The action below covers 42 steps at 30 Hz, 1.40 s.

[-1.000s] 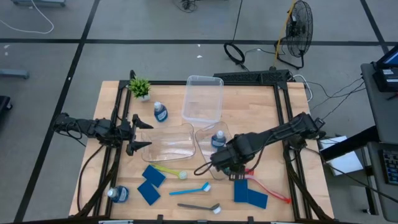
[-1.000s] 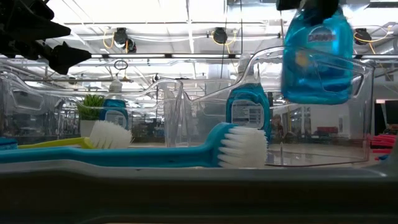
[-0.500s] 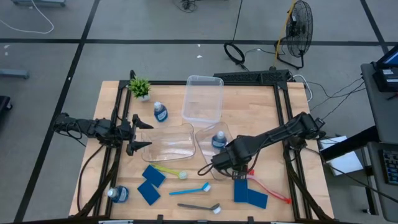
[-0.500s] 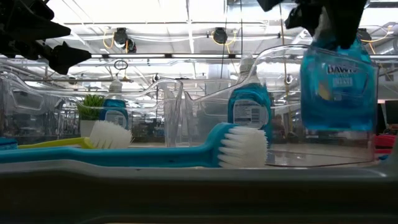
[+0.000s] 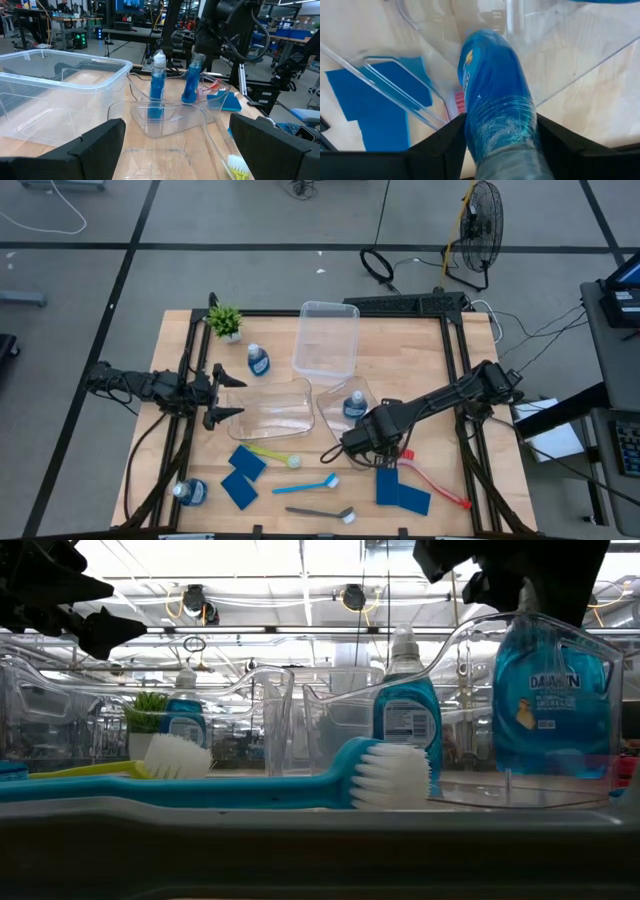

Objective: Pick & Place Kitchen Sink Supplies
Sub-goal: Put the blue soap dispenser into the right transparent bin

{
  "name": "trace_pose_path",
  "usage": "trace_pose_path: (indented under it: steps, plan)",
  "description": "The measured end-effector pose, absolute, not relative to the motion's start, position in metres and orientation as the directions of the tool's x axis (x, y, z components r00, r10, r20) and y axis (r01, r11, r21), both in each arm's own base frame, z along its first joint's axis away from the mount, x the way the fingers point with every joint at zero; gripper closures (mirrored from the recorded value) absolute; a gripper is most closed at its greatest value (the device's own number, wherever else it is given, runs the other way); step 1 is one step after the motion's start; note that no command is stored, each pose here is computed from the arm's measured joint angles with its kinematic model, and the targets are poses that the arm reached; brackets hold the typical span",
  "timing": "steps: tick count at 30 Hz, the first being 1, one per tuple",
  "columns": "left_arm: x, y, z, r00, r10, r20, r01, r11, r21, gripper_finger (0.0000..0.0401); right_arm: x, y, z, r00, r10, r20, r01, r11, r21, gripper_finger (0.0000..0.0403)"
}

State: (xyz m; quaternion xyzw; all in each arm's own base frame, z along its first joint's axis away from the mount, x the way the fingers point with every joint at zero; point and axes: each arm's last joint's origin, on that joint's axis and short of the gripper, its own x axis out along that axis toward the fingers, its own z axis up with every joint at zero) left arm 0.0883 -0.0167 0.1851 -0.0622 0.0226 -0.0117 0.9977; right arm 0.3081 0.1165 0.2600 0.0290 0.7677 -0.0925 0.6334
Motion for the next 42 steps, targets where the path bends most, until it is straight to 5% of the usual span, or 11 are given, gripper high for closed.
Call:
trace_pose_path:
  steps: [25, 42]
  plan:
    - [0.088, -0.017, 0.185, 0.999, -0.026, -0.044, 0.02, 0.992, -0.125, 0.004, 0.31, 0.116, 0.26, -0.173, -0.063, -0.983, 0.192, 0.977, -0.096, 0.016]
    - [0.088, -0.017, 0.185, 0.999, -0.026, -0.044, 0.02, 0.992, -0.124, 0.004, 0.272, 0.087, 0.324, -0.013, -0.002, -1.0, 0.339, 0.941, -0.007, 0.0174]
